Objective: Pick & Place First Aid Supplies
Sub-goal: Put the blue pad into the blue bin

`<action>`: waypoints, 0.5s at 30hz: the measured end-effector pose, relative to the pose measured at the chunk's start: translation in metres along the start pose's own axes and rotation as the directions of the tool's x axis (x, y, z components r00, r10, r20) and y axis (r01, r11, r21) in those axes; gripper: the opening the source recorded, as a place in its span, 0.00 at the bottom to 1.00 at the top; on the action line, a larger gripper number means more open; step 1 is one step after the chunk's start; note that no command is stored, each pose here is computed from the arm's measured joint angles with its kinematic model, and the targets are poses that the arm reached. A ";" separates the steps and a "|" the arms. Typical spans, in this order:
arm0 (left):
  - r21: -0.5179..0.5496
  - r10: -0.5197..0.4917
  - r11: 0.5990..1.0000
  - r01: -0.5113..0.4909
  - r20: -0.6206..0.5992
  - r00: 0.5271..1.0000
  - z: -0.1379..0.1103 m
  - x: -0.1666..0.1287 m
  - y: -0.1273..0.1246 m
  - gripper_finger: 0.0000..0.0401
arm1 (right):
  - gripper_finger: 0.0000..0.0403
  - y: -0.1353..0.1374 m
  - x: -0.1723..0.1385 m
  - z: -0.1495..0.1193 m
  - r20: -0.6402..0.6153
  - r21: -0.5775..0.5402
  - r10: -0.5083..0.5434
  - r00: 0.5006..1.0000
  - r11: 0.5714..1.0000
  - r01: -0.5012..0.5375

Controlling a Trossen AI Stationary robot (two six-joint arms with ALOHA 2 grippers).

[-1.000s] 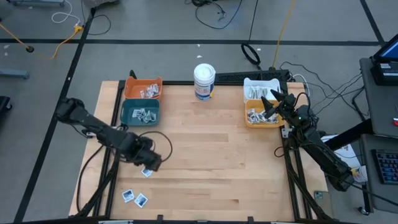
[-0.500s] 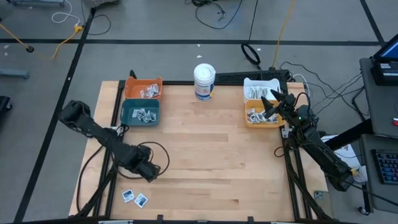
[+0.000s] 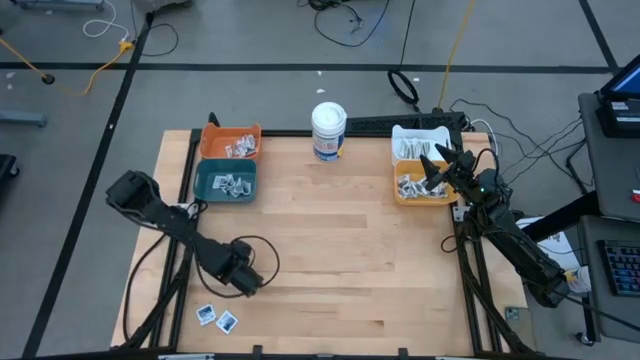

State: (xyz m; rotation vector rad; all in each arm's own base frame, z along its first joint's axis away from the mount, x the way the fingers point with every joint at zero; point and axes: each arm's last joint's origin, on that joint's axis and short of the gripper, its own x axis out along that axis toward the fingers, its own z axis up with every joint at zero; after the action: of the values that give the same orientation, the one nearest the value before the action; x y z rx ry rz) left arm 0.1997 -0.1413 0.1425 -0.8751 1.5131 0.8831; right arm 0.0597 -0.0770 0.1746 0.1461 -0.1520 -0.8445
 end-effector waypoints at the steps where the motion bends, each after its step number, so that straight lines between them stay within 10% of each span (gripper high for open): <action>1: 0.014 -0.013 1.000 0.013 -0.001 1.000 0.000 0.001 0.000 0.67 | 0.84 0.000 0.000 0.000 0.000 0.000 0.000 1.000 1.000 0.000; 7: 0.067 -0.046 0.997 0.047 -0.003 0.999 0.000 0.003 -0.003 0.62 | 0.84 0.000 0.000 0.000 0.001 0.000 0.000 1.000 1.000 0.000; 15: 0.071 -0.059 0.996 0.061 -0.024 0.998 -0.001 0.003 -0.004 0.29 | 0.84 0.000 0.000 0.000 0.000 0.000 0.000 1.000 1.000 0.000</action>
State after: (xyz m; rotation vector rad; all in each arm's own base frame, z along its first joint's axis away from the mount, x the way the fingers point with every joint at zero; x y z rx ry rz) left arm 0.2028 -0.1438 0.1393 -0.8758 1.5204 0.7733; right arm 0.0597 -0.0770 0.1746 0.1462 -0.1520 -0.8444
